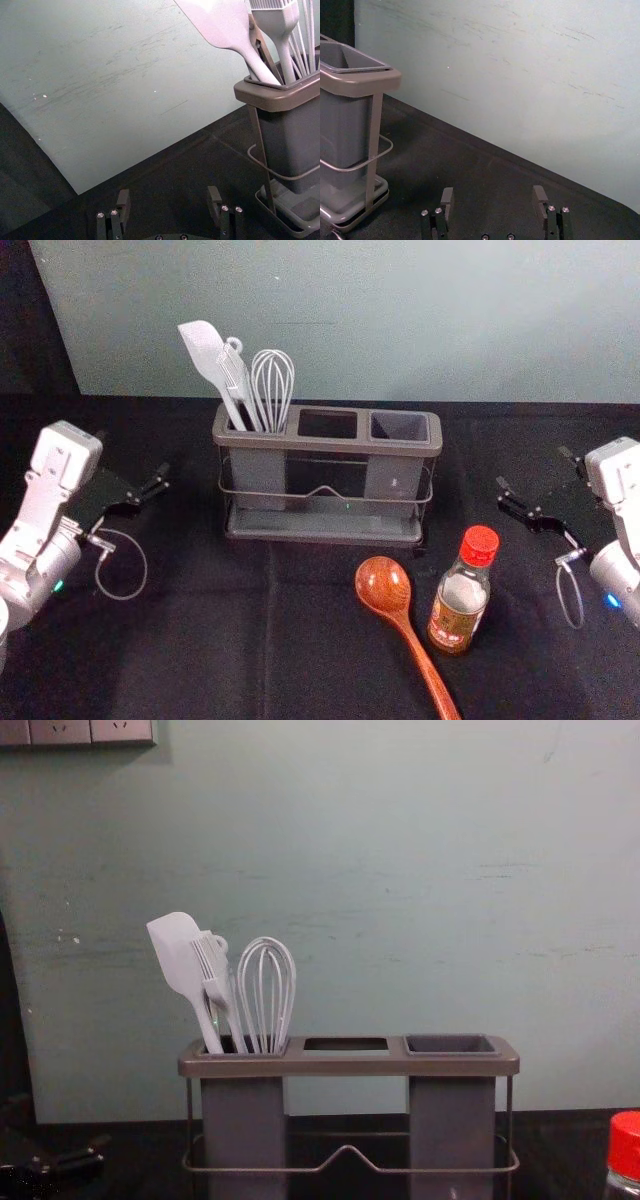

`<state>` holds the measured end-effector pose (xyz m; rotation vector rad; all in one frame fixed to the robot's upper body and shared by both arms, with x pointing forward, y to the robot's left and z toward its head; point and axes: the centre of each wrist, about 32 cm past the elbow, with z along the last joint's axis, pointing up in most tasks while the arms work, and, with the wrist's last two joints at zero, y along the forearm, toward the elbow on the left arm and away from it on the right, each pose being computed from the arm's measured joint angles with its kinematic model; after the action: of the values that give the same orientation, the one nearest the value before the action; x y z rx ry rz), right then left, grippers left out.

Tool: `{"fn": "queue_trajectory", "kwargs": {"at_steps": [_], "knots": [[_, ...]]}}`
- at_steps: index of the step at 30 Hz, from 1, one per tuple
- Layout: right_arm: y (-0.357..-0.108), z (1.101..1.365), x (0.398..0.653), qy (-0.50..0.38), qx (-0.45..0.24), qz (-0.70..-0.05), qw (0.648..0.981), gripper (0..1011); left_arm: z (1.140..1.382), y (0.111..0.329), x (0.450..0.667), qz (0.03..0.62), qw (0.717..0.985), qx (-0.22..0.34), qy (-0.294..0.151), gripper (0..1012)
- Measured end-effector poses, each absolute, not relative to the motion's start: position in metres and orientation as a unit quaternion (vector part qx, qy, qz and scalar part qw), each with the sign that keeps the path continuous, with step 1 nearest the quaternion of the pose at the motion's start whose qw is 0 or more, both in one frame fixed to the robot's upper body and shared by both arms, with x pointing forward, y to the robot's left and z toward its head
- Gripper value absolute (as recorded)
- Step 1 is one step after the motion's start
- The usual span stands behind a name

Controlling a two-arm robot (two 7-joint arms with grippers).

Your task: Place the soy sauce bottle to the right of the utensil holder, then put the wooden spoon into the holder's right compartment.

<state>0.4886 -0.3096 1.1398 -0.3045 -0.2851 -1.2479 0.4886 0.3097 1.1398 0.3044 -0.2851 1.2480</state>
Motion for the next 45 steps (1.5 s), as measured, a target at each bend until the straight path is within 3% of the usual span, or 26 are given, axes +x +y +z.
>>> {"fn": "queue_trajectory", "kwargs": {"at_steps": [45], "knots": [[-0.3097,1.1398,0.4886,-0.132,-0.142,-0.580,0.791,1002,1.1398,0.3097,0.4886,0.580,0.791,0.141,-0.132,1005]]}}
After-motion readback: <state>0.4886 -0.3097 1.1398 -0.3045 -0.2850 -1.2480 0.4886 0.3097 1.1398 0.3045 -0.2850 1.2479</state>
